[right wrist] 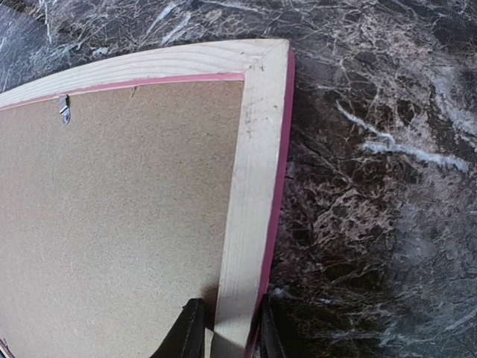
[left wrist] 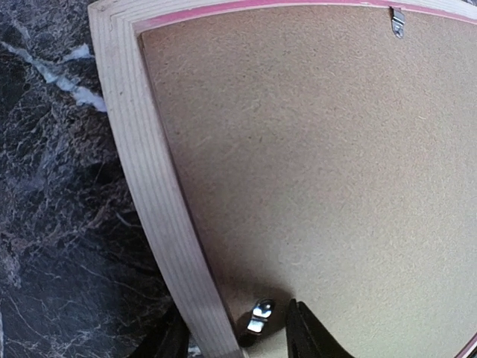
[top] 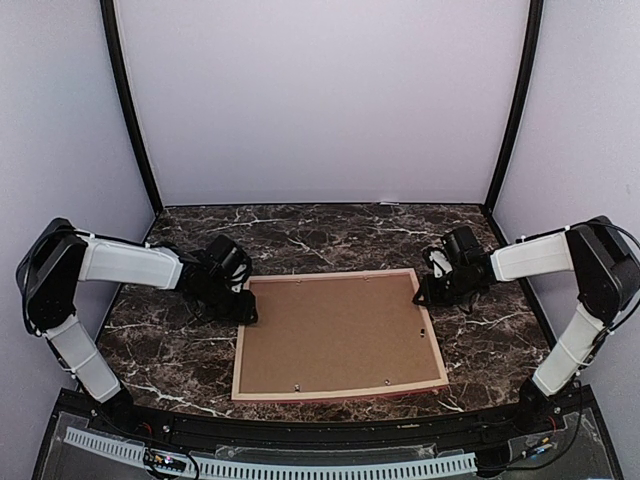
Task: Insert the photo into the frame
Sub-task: Press the fastener onto the backboard, then hold the photo frame at the center of the board, then press the fastener at the center of the board.
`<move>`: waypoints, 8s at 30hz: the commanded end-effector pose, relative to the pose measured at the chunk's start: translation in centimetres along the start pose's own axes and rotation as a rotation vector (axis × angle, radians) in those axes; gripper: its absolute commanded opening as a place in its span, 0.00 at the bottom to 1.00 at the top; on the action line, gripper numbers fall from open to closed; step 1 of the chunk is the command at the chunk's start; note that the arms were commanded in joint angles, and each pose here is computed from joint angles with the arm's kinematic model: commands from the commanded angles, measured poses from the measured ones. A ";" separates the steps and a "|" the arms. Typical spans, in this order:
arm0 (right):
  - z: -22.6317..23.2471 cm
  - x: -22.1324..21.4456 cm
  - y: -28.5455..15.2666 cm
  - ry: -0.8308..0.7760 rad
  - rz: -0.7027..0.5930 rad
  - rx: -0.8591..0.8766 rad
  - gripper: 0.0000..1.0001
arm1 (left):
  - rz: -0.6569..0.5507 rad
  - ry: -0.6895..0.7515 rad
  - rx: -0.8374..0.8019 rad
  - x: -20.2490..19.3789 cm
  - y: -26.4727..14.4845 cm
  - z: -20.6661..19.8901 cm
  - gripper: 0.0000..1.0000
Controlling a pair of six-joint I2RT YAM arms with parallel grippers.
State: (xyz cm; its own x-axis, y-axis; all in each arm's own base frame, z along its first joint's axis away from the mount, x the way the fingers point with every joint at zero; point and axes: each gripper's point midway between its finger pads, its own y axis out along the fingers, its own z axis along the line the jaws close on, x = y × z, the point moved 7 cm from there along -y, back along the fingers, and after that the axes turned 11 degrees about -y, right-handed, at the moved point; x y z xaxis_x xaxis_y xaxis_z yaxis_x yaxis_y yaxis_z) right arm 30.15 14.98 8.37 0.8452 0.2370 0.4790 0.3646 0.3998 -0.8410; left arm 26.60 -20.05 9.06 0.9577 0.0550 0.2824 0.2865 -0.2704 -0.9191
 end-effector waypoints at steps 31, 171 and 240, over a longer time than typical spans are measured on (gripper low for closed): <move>-0.4 -2.7 1.0 0.005 0.098 -0.006 0.25 | 0.003 -0.071 -0.063 -0.5 -1.2 1.4 0.31; 1.5 -6.9 -5.1 0.094 0.033 0.003 0.69 | -0.023 -0.204 -0.108 -2.7 -1.1 2.2 0.14; 4.6 -8.7 -3.5 -0.003 0.216 0.014 0.35 | -0.042 -0.180 -0.090 -2.3 -1.8 2.0 0.15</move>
State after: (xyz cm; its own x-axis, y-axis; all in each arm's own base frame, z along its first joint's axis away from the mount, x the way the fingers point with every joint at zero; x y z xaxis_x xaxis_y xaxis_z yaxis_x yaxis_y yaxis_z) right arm 21.15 15.72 8.65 0.8819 0.3005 0.3634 0.2519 0.3512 -0.9018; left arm 24.39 -17.86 8.85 0.9318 0.2595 0.2538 0.3347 -0.3438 -0.8774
